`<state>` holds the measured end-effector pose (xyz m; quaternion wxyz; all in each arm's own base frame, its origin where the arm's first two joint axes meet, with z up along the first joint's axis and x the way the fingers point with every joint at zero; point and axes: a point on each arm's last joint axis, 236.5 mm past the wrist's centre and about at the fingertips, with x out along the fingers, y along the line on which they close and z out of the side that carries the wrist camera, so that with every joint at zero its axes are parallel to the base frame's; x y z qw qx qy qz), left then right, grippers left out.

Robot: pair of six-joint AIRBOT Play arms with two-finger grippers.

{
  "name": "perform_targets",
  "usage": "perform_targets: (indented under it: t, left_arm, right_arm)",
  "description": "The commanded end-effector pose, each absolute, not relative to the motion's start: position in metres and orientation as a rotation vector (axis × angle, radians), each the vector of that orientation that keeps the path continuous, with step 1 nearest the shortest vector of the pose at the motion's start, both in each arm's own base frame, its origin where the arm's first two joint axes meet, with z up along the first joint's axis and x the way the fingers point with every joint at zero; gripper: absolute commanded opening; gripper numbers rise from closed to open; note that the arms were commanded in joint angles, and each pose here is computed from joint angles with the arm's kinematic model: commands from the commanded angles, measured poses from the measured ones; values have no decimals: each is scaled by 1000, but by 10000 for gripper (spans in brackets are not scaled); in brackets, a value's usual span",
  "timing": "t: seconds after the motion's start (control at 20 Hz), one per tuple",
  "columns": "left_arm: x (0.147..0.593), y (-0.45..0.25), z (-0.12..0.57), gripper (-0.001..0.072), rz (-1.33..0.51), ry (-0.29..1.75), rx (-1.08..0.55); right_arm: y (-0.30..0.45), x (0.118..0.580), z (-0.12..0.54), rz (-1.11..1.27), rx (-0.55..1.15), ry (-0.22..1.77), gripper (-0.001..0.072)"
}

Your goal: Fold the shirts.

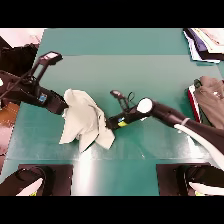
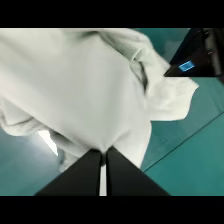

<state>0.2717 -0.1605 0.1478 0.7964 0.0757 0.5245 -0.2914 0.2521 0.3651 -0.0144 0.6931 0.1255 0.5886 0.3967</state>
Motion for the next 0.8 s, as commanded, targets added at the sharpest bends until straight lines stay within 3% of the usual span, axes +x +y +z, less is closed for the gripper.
perform_targets:
  t: [0.0, 0.2, 0.35, 0.75]
  left_arm:
    - [286, -141, 191, 28, -546, 1018, 230]
    - [284, -137, 288, 28, -538, 788, 235]
    - [271, -142, 333, 28, -573, 677, 218]
    - [216, -171, 411, 28, -767, 472, 172]
  right_arm:
    - [317, 292, 56, 824, 223, 1103, 15]
    - [243, 327, 203, 736, 244, 756, 15]
    - [199, 325, 293, 671, 207, 540, 15]
    - [134, 262, 417, 563, 106, 300, 14]
